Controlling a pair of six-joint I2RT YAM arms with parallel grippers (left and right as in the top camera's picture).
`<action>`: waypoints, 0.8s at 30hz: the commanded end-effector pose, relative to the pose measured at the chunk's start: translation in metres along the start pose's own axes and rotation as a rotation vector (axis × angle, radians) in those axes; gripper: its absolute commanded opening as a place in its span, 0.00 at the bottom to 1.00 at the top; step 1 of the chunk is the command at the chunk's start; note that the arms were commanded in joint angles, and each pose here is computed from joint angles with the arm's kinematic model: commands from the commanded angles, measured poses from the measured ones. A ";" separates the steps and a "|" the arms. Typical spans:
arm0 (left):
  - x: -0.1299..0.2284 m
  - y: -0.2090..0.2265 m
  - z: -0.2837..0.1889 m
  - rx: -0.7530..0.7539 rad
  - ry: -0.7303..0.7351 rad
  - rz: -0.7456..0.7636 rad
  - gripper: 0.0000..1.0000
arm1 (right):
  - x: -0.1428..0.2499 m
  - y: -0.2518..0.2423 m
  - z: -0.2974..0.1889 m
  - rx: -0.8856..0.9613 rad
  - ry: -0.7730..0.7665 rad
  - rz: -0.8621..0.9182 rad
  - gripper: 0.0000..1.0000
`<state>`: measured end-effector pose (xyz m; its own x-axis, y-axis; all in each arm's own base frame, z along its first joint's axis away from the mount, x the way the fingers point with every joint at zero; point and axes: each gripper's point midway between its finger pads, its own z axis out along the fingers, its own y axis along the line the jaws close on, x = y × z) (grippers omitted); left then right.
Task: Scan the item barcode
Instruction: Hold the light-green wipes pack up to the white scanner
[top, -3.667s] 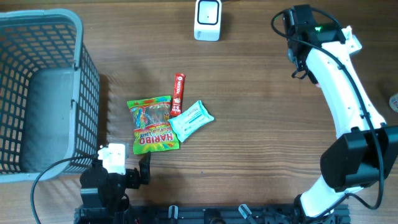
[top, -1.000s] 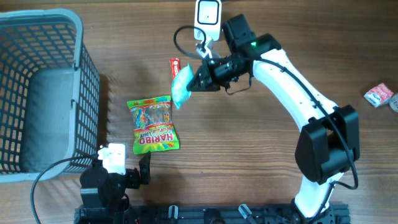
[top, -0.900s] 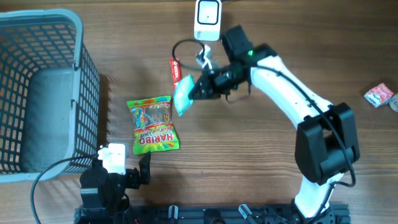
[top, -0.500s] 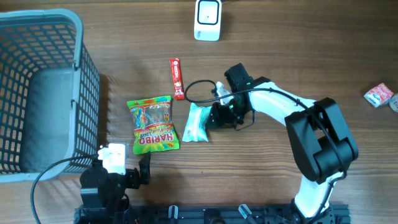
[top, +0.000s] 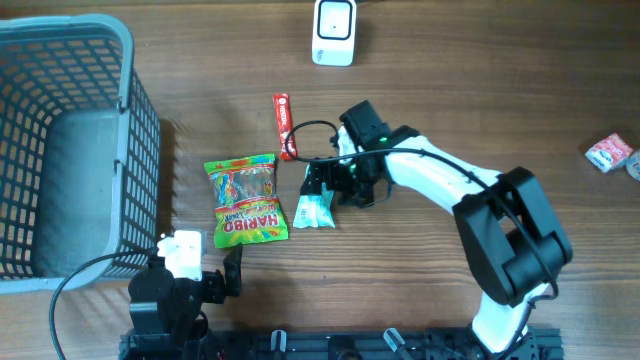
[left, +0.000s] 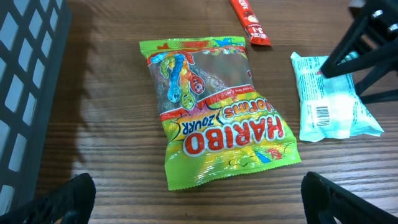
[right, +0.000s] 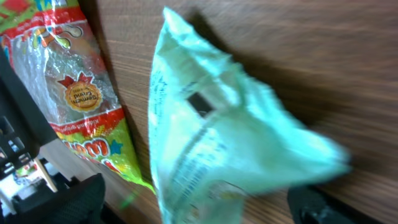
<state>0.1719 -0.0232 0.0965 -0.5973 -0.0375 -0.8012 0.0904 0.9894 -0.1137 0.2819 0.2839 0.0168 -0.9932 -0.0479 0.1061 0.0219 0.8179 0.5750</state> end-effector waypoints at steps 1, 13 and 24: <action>-0.002 0.001 -0.001 -0.006 -0.012 -0.010 1.00 | 0.034 -0.060 0.055 0.190 0.130 0.213 0.46; -0.002 0.001 -0.001 -0.006 -0.012 -0.010 1.00 | -0.004 -0.022 -0.044 0.091 -0.102 0.206 0.05; -0.002 0.001 -0.001 -0.006 -0.012 -0.010 1.00 | 0.086 0.009 -0.222 -0.058 -0.492 0.792 0.05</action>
<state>0.1719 -0.0231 0.0965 -0.5969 -0.0380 -0.8014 0.0897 0.9895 -0.1137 0.2244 0.1608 0.1981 -0.6784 0.7274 0.1033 0.6709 0.5560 0.4907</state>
